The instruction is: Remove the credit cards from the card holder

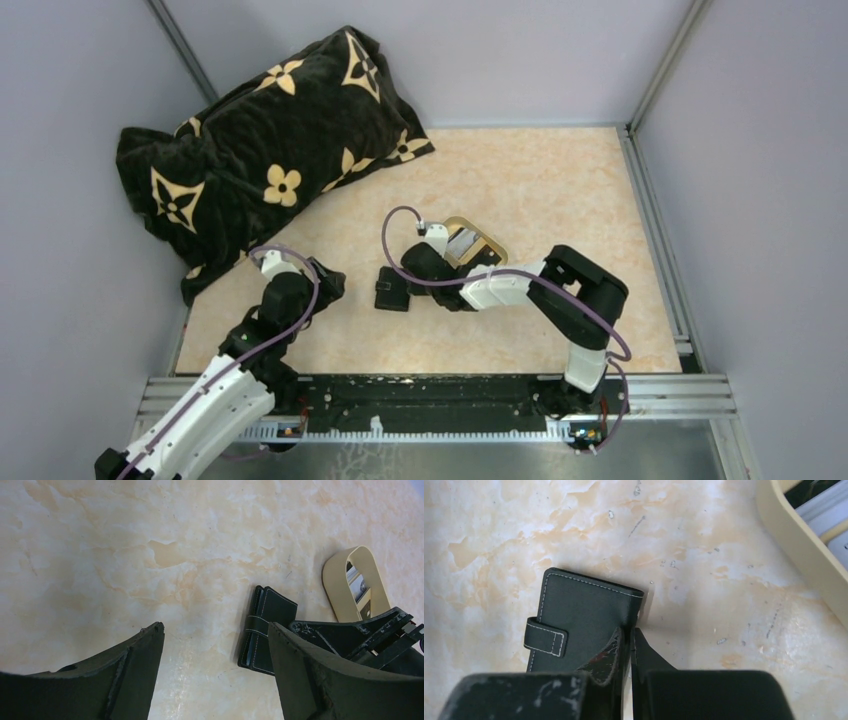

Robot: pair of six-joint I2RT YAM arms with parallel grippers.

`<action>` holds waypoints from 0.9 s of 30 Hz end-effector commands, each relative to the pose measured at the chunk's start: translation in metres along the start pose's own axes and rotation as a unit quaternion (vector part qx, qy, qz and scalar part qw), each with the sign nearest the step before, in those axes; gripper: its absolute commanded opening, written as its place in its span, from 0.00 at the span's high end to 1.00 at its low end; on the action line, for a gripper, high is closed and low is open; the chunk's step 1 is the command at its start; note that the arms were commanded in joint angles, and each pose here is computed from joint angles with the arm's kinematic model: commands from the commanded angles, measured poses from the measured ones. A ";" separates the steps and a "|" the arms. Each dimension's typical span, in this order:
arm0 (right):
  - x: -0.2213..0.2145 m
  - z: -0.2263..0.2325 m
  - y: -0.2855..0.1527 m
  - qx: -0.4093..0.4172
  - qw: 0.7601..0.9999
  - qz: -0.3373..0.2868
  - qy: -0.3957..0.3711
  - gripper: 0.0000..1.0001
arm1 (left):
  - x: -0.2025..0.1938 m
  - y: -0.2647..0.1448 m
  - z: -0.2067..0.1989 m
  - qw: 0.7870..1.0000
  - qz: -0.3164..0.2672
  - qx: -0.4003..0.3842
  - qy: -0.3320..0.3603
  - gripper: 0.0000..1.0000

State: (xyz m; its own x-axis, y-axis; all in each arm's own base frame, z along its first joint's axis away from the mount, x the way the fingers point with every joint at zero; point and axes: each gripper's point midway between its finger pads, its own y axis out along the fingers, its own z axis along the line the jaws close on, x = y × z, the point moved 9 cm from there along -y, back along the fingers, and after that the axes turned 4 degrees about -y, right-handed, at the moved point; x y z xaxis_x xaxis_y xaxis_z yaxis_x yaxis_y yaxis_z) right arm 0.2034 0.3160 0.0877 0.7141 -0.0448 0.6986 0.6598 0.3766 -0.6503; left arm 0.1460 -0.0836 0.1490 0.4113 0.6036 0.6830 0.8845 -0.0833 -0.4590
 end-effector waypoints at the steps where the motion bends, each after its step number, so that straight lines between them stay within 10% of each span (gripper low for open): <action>1: -0.005 -0.002 0.007 -0.015 0.999 0.023 -0.031 1.00 | 0.001 -0.001 0.000 1.000 0.002 0.006 0.013 0.18; 22: 0.091 0.005 -0.080 -0.124 0.973 -0.052 -0.186 1.00 | 0.009 -0.001 -0.008 1.000 -0.015 -0.014 0.024 0.20; 23: 0.085 0.006 -0.075 -0.110 0.978 -0.037 -0.174 0.95 | 0.009 -0.001 -0.008 0.999 -0.016 -0.014 0.023 0.20; 25: 0.072 0.009 -0.065 -0.057 0.989 -0.027 -0.132 0.39 | 0.009 -0.001 -0.008 0.999 -0.014 -0.015 0.025 0.19; 27: 0.061 0.008 -0.057 0.007 0.997 -0.016 -0.068 0.17 | 0.009 -0.002 -0.007 1.000 -0.011 -0.016 0.025 0.18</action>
State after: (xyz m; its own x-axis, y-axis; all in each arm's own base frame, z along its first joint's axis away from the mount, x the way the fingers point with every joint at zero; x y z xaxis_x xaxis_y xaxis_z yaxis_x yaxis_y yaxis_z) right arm 0.2155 0.2959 0.1952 0.5581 0.1785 0.8104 0.7705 0.2509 -0.5859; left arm 0.1468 -0.0825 0.1458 0.4297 0.5591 0.7091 0.8788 -0.0786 -0.4706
